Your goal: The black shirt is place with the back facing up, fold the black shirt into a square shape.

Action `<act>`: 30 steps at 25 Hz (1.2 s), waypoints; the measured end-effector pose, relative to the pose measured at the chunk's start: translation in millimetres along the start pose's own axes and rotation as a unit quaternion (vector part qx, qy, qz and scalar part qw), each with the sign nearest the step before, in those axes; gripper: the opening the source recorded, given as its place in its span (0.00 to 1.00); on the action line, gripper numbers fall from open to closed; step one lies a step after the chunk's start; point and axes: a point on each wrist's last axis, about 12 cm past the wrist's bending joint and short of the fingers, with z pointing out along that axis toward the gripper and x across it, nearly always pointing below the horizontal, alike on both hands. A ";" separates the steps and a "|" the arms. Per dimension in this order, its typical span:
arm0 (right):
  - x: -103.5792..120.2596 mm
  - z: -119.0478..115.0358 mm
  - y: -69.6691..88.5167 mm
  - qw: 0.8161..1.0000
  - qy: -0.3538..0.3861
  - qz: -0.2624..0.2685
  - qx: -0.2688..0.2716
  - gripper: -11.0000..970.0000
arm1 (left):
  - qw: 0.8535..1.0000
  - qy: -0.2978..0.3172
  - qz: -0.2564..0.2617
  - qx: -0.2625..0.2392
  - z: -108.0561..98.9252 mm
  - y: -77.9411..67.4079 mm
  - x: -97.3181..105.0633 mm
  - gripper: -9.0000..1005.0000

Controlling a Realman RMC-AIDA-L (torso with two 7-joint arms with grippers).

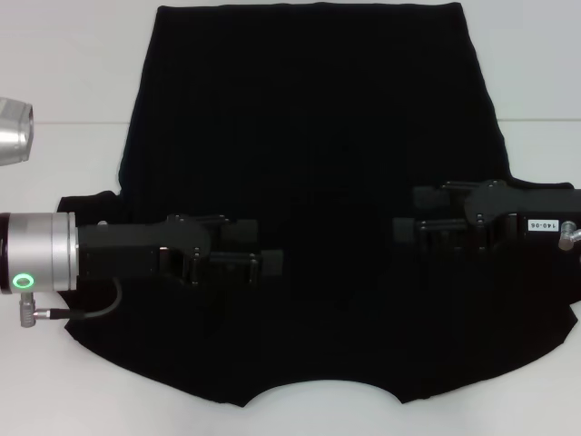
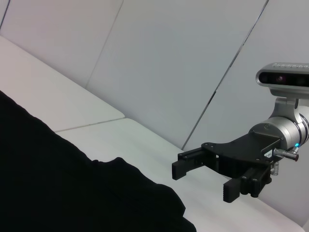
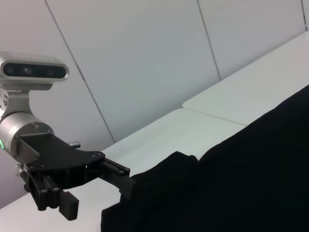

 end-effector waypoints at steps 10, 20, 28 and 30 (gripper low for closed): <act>-1.3 -1.0 -0.8 1.000 -0.011 0.000 0.004 0.91 | 0.986 -0.060 -0.107 -0.111 -28.0 22.9 7.0 0.86; -11.6 3.2 -2.4 1.000 -0.016 -0.010 0.005 0.91 | 0.942 -0.139 -0.211 -0.220 -77.5 37.3 29.0 0.86; -18.0 7.7 -4.3 1.000 -0.018 -0.015 0.011 0.91 | 0.906 -0.111 -0.276 -0.302 -107.8 42.3 42.4 0.86; -19.4 8.5 -5.1 1.000 -0.018 -0.016 0.013 0.91 | 0.901 -0.101 -0.283 -0.313 -112.9 42.3 43.1 0.86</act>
